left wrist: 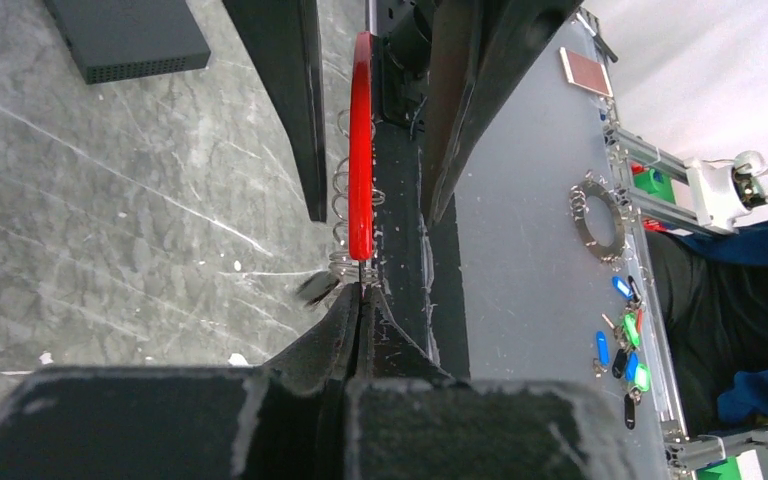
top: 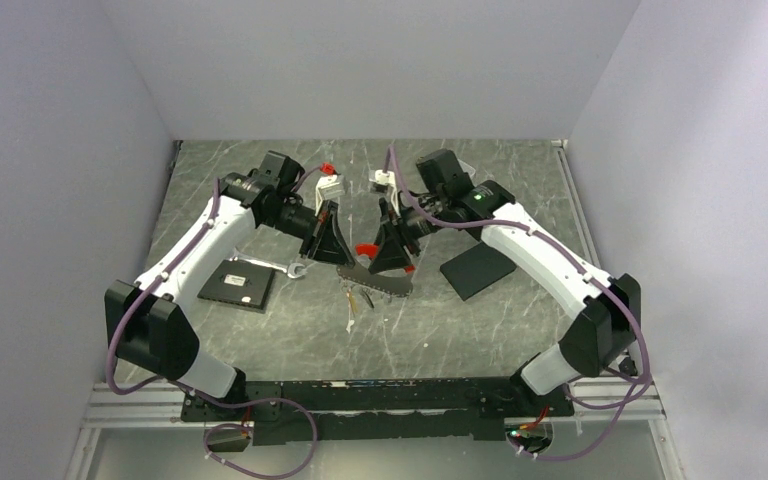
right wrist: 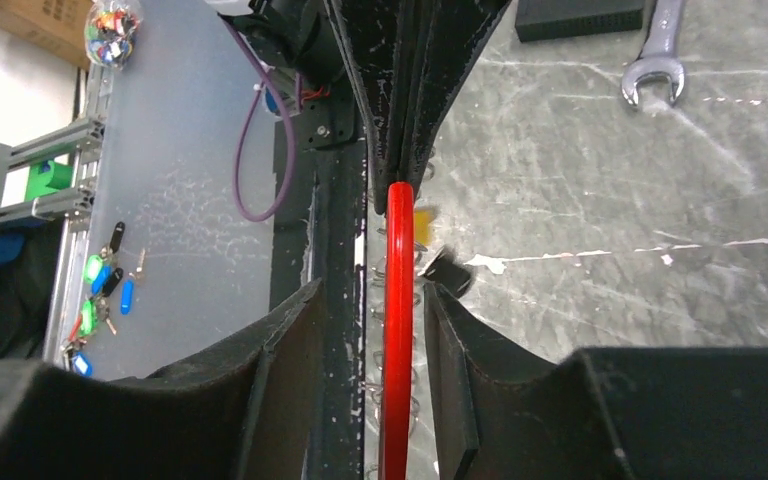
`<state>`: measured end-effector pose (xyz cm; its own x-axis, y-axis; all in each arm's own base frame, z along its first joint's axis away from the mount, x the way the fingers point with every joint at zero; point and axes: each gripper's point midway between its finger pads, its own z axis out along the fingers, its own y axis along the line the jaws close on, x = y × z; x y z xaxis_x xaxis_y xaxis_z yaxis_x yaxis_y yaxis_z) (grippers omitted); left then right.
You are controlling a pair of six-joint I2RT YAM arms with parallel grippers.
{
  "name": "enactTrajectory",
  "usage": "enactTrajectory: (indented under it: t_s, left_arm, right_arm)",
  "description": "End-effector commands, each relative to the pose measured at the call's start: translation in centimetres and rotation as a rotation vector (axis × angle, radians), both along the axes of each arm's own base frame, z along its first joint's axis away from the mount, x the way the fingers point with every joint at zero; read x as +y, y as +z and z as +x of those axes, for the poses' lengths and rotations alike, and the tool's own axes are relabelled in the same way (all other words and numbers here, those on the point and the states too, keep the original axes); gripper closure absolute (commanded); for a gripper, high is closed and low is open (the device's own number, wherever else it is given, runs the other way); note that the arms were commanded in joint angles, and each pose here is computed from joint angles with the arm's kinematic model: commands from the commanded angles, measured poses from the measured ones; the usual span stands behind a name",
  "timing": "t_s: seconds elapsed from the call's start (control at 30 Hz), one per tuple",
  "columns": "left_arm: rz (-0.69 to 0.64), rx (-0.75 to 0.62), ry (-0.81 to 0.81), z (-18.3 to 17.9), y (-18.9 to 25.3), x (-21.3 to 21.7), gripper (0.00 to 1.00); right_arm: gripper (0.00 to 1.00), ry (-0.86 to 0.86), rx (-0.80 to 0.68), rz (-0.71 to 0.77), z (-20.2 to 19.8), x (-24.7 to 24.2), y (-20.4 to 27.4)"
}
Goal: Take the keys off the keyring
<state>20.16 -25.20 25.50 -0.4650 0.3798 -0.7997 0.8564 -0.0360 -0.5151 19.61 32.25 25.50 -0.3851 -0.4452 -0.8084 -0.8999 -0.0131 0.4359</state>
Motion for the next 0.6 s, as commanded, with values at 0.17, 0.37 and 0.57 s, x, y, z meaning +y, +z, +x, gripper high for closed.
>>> enactTrajectory:
  t_s: [0.17, 0.37, 0.57]
  left_arm:
    - [-0.023, -0.061, -0.035, -0.3, 1.5, -0.5, 1.0]
    - [-0.033, -0.066, 0.018, 1.0, 2.9, 0.6, 0.83]
    - [-0.125, -0.097, 0.134, 2.9, 6.1, 3.9, 0.14]
  right_arm:
    - [0.69, 0.045, 0.081, 0.018, -0.9, 1.5, 0.1]
    - [1.0, 0.013, 0.077, 0.031, 0.1, 1.4, 1.0]
    - [1.0, -0.037, 0.001, 0.077, 1.6, 0.5, 4.1]
